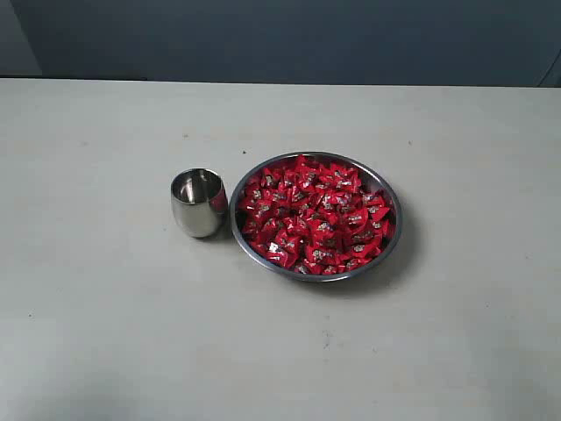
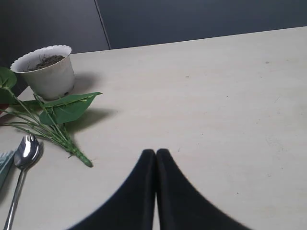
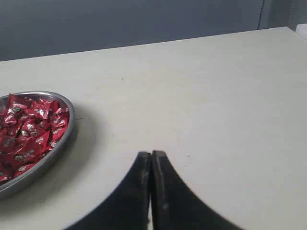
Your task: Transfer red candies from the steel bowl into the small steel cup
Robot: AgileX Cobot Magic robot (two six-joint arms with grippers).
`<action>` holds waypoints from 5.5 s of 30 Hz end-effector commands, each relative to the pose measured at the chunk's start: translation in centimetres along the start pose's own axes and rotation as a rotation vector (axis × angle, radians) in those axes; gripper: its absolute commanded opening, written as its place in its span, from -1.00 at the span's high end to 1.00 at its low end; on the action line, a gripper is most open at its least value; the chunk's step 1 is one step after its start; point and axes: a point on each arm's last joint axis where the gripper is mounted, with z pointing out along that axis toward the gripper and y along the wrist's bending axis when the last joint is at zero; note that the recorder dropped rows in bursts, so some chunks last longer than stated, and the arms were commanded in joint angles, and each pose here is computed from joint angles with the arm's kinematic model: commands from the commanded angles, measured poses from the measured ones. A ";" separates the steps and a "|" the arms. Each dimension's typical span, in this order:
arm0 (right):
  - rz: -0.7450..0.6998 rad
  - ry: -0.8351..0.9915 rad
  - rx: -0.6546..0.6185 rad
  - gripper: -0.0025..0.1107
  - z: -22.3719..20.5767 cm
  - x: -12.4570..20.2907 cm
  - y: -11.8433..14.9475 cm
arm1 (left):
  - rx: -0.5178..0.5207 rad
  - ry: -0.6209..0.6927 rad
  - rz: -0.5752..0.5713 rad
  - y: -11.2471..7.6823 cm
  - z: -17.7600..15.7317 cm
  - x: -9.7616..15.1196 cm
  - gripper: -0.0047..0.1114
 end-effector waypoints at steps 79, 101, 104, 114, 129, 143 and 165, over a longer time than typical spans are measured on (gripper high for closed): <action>-0.148 0.899 -0.572 0.17 23.9 -6.1 10.7 | 0.000 -0.006 -0.001 0.0 0.0 0.1 0.91; -0.260 0.971 -0.551 0.97 27.0 -2.4 12.7 | 0.000 -0.006 -0.001 0.0 0.0 0.1 0.91; -0.258 0.939 -0.552 0.97 26.6 -3.5 12.8 | 0.000 -0.006 -0.001 0.0 0.0 0.1 0.91; -0.308 0.809 -0.567 0.97 24.5 -7.6 13.1 | 0.000 -0.006 -0.001 0.0 0.0 0.1 0.91; -0.240 0.968 -0.539 0.22 27.1 -2.4 12.7 | 0.000 -0.006 -0.001 0.0 0.0 0.1 0.91; -0.213 0.974 -0.555 0.96 27.3 -2.6 13.0 | 0.000 -0.006 -0.001 0.0 0.0 0.1 0.91; -0.420 0.694 -0.861 0.96 28.2 -8.7 30.5 | 0.000 -0.006 -0.001 0.0 0.0 0.1 0.91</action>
